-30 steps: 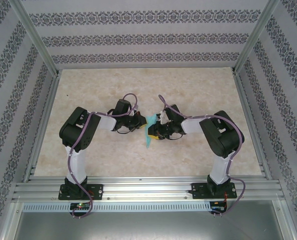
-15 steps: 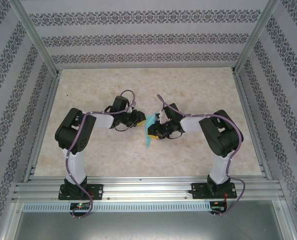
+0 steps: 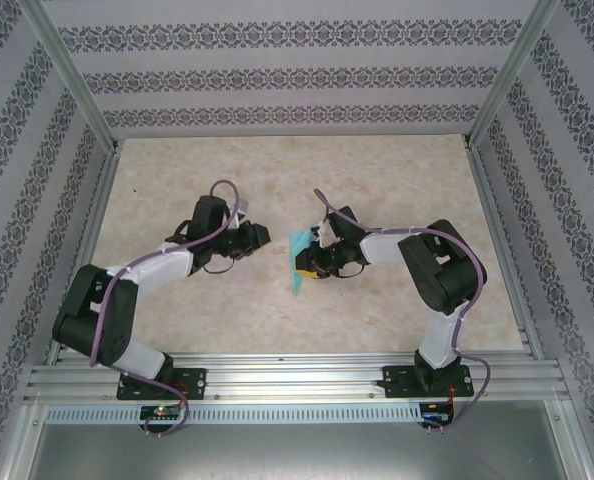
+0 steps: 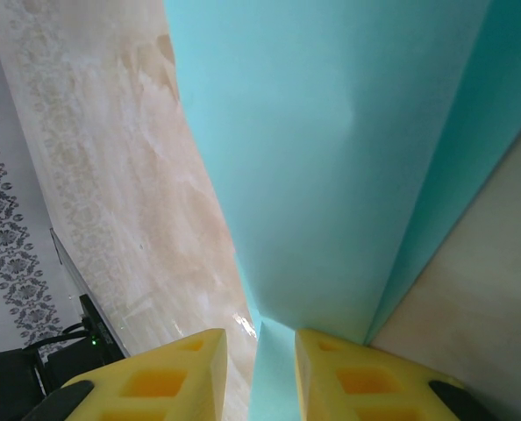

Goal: Fold a paper plane with a square sheet of paper (fold left side to right side)
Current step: Fold the wing for the fifth time at the center of the table.

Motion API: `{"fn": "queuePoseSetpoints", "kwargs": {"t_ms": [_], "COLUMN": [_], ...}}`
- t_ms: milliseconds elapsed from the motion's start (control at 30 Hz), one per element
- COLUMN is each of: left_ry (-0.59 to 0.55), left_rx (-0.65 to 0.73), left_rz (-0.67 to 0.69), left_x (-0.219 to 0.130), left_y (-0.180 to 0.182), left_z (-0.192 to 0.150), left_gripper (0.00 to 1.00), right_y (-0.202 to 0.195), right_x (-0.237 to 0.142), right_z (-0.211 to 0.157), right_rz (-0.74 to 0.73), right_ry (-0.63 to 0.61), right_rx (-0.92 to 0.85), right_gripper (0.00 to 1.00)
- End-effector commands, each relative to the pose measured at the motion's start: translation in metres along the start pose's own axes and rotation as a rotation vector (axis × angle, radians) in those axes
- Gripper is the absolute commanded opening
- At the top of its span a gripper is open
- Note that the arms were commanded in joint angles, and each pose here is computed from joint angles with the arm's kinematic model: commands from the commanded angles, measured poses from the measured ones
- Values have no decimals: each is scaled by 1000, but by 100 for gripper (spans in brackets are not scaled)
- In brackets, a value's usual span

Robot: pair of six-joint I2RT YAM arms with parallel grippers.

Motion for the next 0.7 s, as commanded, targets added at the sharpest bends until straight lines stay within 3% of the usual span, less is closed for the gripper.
{"fn": "queuePoseSetpoints", "kwargs": {"t_ms": [0,367,667], "left_ry": [78,144,167], "left_rx": [-10,-215,-248], "left_rz": [21,-11,-36], "left_x": [6,45,63], "left_y": [-1,13,12], "left_z": [-36,-82,-91], "left_gripper": [22,16,13], "right_y": [-29,-32,-35], "right_x": [8,9,12], "right_z": [-15,-13,-14], "right_rz": [-132,-144,-144], "right_ry": [39,33,41], "right_rx": [75,99,105], "right_gripper": [28,27,27]}}
Point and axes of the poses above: each hand's point on the last joint's axis, 136 mm out from that joint toward the fingers, its own x axis out along the fingers, its own y axis along the line the jaws close on, z = x × y, the point moved 7 cm from there along -x, back along the fingers, and after that the axes turned 5 degrees about -x, right-handed, at the moved point
